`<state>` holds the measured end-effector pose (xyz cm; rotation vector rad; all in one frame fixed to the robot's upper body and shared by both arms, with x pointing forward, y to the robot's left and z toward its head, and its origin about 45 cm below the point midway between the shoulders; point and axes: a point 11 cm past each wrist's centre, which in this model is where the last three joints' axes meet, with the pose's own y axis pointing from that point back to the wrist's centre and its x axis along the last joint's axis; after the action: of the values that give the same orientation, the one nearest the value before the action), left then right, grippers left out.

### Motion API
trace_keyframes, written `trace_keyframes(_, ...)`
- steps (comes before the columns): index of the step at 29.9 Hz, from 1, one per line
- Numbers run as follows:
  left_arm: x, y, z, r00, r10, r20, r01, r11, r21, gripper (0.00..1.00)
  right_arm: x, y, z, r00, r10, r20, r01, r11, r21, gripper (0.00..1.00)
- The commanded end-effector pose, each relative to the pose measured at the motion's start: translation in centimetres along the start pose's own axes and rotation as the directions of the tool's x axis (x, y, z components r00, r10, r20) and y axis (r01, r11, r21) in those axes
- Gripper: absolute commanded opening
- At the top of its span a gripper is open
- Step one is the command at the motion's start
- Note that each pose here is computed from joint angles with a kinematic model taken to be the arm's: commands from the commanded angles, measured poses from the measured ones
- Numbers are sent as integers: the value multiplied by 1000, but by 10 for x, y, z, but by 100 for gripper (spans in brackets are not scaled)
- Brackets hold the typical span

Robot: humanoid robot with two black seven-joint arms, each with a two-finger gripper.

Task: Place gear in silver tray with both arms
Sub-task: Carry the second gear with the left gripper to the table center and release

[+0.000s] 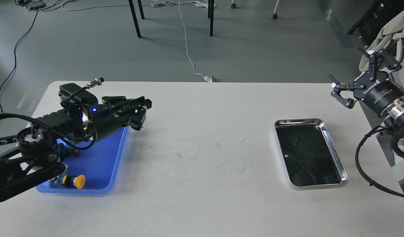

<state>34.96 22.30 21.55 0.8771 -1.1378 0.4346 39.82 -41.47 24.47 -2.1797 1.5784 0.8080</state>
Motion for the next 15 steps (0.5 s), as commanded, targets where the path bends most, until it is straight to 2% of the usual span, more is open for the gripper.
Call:
trace_keyframes(1, -10, -51, 58, 998, 11, -61, -16, 996, -91, 10, 2, 3, -5, 1000, 9, -9, -9, 1000, 5, 97)
trace_keyframes(6, -27, -106, 121, 991, -14, -133, -9, 985, -173, 10, 4, 5, -14, 999, 15, -28, -15, 1000, 11, 97)
trace_keyframes(9, -40, -119, 143, 988, -45, -145, 15, 979, -203, 10, 1, 4, -20, 999, 9, -38, -9, 1000, 13, 97)
trace_keyframes(13, -59, -136, 203, 985, -99, -144, 51, 952, -303, 10, 1, 3, -25, 999, 22, -49, -21, 1000, 14, 97)
trace_keyframes(15, -66, -139, 193, 984, -110, -138, 69, 959, -275, 11, 1, 2, -25, 998, 27, -49, -26, 1000, 13, 97)
